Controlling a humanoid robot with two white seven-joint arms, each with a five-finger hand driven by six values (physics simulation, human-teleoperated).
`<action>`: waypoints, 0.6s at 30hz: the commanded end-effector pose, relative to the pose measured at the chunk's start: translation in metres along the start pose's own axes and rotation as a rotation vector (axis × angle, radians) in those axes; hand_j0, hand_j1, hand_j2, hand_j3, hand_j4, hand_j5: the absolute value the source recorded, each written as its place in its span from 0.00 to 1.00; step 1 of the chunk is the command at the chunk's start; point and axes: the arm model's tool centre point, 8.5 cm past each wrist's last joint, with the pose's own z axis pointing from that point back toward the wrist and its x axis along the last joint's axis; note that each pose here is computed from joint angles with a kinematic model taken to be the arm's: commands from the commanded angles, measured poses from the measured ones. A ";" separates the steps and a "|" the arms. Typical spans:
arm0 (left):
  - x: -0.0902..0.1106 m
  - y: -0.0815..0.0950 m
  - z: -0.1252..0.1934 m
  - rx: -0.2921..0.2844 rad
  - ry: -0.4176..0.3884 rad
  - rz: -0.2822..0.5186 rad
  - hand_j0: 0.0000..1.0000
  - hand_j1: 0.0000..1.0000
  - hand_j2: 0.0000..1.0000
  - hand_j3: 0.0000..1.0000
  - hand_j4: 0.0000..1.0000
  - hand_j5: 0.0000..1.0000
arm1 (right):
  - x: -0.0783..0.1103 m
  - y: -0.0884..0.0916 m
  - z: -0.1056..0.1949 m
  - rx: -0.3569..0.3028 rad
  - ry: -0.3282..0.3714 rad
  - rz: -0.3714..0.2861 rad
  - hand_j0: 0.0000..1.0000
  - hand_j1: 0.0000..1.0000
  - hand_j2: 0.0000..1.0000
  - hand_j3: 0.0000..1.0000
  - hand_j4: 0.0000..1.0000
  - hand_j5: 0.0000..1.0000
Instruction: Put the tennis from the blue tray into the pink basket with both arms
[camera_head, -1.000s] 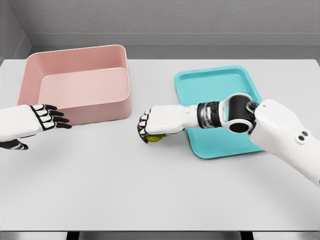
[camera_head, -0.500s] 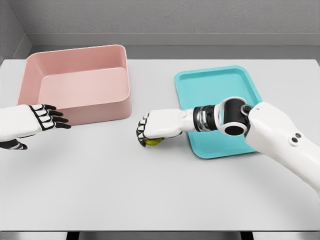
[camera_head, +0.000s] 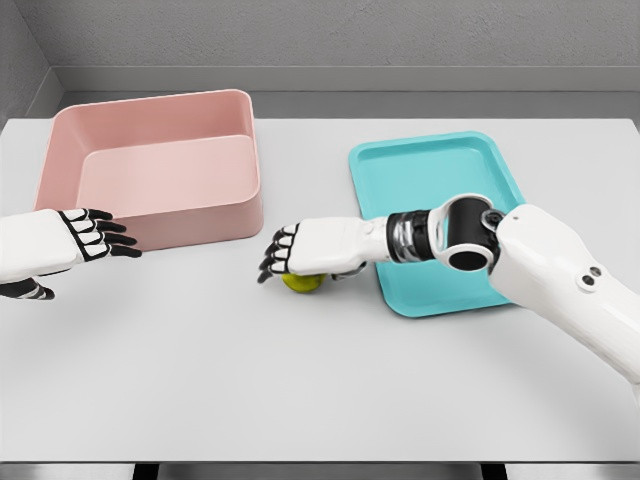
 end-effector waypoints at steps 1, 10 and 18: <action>0.000 0.001 0.000 0.005 0.000 0.005 1.00 1.00 1.00 1.00 1.00 1.00 | -0.006 0.003 0.010 0.004 0.024 -0.008 0.99 0.99 0.99 0.99 0.99 0.99; 0.003 0.001 -0.004 0.016 -0.011 0.005 1.00 1.00 1.00 1.00 1.00 1.00 | -0.029 -0.045 0.111 -0.162 0.193 0.066 1.00 1.00 1.00 1.00 1.00 1.00; 0.027 -0.002 -0.045 0.106 -0.101 0.024 1.00 1.00 1.00 1.00 1.00 1.00 | -0.028 -0.002 0.262 -0.515 0.492 -0.180 1.00 1.00 1.00 1.00 1.00 1.00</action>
